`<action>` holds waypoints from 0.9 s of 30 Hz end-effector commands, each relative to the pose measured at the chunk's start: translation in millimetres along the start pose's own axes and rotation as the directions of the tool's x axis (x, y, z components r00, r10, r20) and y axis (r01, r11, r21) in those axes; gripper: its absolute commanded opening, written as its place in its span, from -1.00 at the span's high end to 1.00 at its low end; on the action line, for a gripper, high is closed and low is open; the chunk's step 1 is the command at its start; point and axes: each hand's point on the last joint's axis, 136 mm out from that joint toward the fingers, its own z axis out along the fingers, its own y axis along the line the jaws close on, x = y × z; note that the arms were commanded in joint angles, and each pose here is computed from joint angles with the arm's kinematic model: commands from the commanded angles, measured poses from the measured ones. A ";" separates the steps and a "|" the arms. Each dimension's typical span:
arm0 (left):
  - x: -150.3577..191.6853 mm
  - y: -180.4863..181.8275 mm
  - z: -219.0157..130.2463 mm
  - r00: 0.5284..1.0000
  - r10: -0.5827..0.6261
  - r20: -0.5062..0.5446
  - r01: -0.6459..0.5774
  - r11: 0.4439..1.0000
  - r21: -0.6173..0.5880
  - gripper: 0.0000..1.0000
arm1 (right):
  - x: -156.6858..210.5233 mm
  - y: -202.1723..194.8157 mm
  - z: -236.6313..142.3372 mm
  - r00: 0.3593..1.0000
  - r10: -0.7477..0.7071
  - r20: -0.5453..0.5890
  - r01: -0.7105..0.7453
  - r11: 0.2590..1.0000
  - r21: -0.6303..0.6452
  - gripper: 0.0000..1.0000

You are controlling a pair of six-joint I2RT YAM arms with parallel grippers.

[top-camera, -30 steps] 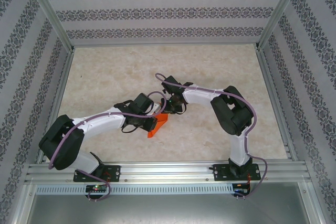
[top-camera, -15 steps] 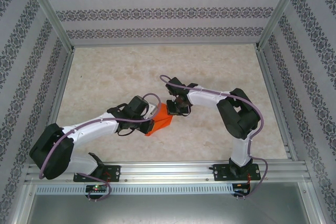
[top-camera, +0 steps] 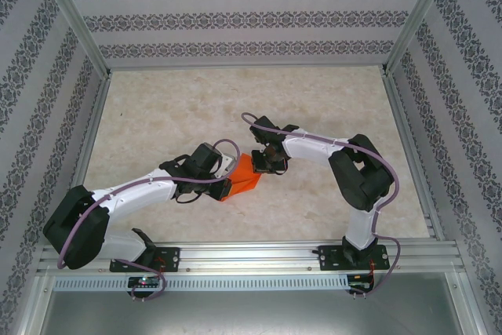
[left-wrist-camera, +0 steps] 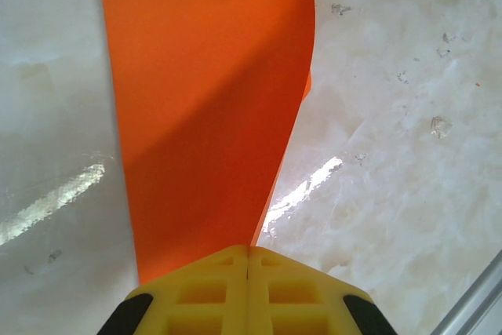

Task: Fold a paper plane with a square sheet of paper (pick it up from the middle)
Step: Third fold the triangle at the center of the table.

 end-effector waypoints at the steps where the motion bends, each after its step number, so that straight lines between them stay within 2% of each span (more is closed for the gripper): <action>1: -10.4 -6.4 -5.3 0.998 -0.020 0.059 0.018 0.999 0.048 0.93 | -3.2 -5.1 -8.8 1.000 0.008 0.022 -0.008 1.000 0.008 0.67; 7: -9.4 -9.1 -6.8 0.997 -0.028 0.068 0.024 0.997 0.068 0.92 | -3.3 -5.2 -16.1 0.999 0.010 0.034 -0.010 1.000 0.008 0.65; 13: -8.0 -0.7 -10.7 0.998 -0.009 0.068 0.008 1.000 0.012 0.93 | -8.9 0.8 -19.4 0.999 0.012 0.035 -0.012 1.000 -0.006 0.63; 20: -8.1 -3.5 1.2 0.998 -0.046 0.046 0.044 0.998 0.045 0.93 | -10.6 4.2 -25.3 0.998 0.023 0.060 -0.022 1.000 -0.016 0.62; 27: -9.1 -3.3 -3.8 0.997 -0.049 0.058 0.047 0.998 0.037 0.93 | -14.2 7.2 -32.4 0.997 0.011 0.078 -0.008 1.000 -0.029 0.61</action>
